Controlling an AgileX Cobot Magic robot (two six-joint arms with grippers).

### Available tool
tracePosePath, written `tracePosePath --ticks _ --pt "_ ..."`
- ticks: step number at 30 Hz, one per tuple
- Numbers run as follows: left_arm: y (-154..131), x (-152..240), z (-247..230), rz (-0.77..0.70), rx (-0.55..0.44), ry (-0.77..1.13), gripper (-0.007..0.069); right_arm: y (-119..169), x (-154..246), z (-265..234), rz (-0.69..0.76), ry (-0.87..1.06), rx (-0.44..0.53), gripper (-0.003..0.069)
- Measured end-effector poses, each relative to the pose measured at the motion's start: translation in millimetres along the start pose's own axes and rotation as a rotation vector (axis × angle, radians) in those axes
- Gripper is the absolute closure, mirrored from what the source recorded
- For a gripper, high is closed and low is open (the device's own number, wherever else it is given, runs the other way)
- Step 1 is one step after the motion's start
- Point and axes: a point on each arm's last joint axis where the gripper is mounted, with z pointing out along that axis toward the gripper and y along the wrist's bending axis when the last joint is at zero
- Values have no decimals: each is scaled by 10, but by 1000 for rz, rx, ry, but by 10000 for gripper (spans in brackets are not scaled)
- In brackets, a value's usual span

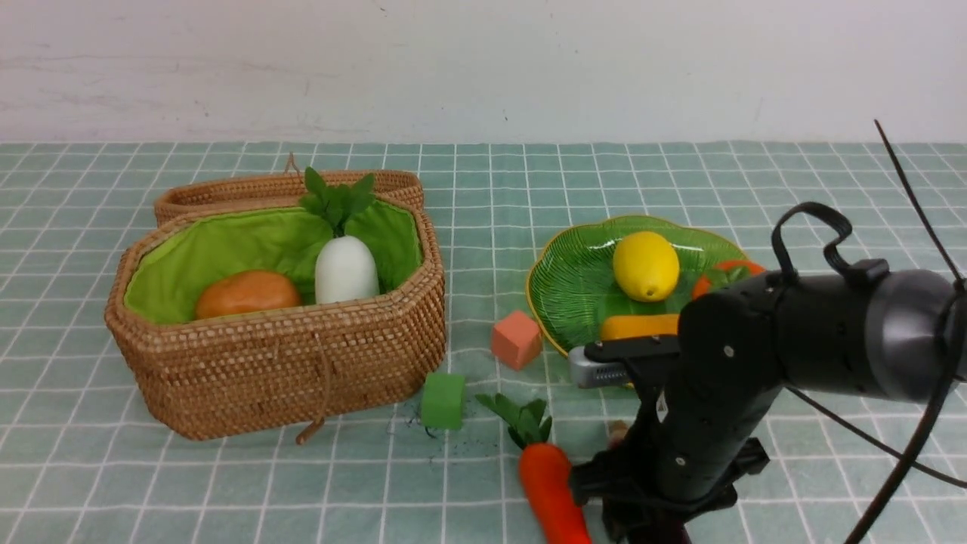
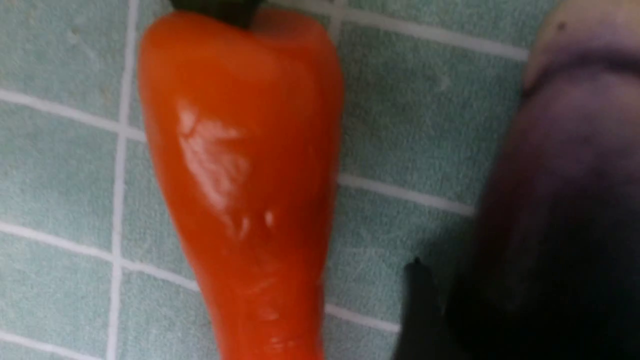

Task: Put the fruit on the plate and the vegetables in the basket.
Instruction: Grab an eggplant with your right arm and place it in the basket on the left.

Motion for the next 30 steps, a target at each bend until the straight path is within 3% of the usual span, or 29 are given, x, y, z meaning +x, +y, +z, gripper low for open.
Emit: tracePosePath --ticks 7,13,16,18,21,25,27,30 --pt "0 0 0 0 0 0 388 19 23 -154 3 -17 -18 290" --pt "0 0 0 0 0 0 388 -48 -92 -592 -8 -128 -22 290" --pt "0 0 0 0 0 0 388 -42 -202 -855 -77 -198 -14 290" --pt "0 0 0 0 0 0 388 60 -374 -1203 -237 -297 -24 290" --pt "0 0 0 0 0 0 388 147 -493 -1400 -302 -372 -53 290" --pt "0 0 0 0 0 0 388 421 -829 -1896 -327 -609 -217 290" --pt "0 0 0 0 0 0 388 485 -924 -1952 -326 -659 -261 290" --pt "0 0 0 0 0 0 388 718 -1198 -1971 -345 -773 -408 290"
